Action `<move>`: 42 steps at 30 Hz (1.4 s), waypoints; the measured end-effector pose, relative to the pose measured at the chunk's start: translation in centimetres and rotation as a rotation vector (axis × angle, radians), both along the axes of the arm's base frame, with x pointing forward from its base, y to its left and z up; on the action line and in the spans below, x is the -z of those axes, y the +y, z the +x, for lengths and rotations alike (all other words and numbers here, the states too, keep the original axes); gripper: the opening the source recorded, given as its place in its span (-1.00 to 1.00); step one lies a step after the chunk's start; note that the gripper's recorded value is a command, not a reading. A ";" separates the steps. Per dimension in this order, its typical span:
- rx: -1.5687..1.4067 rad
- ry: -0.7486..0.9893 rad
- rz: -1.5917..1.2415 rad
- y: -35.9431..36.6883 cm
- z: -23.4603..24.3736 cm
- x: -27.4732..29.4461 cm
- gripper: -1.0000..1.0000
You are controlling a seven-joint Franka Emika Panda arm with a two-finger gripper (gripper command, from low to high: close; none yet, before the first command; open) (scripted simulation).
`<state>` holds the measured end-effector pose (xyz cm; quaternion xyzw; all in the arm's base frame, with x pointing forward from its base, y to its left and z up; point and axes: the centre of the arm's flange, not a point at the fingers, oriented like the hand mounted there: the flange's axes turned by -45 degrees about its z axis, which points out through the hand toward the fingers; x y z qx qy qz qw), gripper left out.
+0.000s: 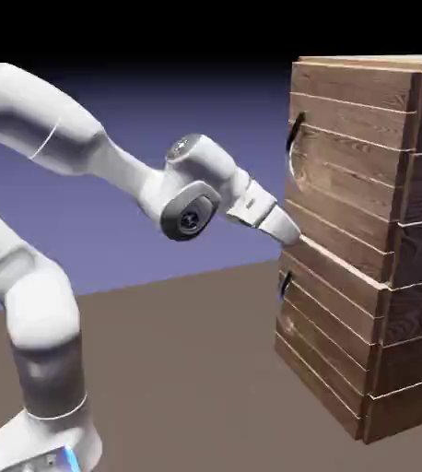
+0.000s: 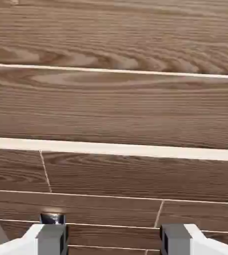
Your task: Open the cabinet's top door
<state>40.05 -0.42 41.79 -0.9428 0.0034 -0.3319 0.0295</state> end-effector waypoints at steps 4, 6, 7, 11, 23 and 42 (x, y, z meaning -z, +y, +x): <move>0.052 0.183 0.098 -1.0 0.8 6.4 0.00; 0.082 0.273 0.133 -1.5 0.8 9.6 0.00; 0.099 0.316 0.148 -1.7 0.7 11.2 0.00; 0.177 0.479 0.184 -2.8 -0.4 17.1 0.00; 0.482 0.760 0.125 -8.7 -6.1 27.7 0.00; 0.770 0.284 -0.147 -16.3 -4.9 17.4 0.00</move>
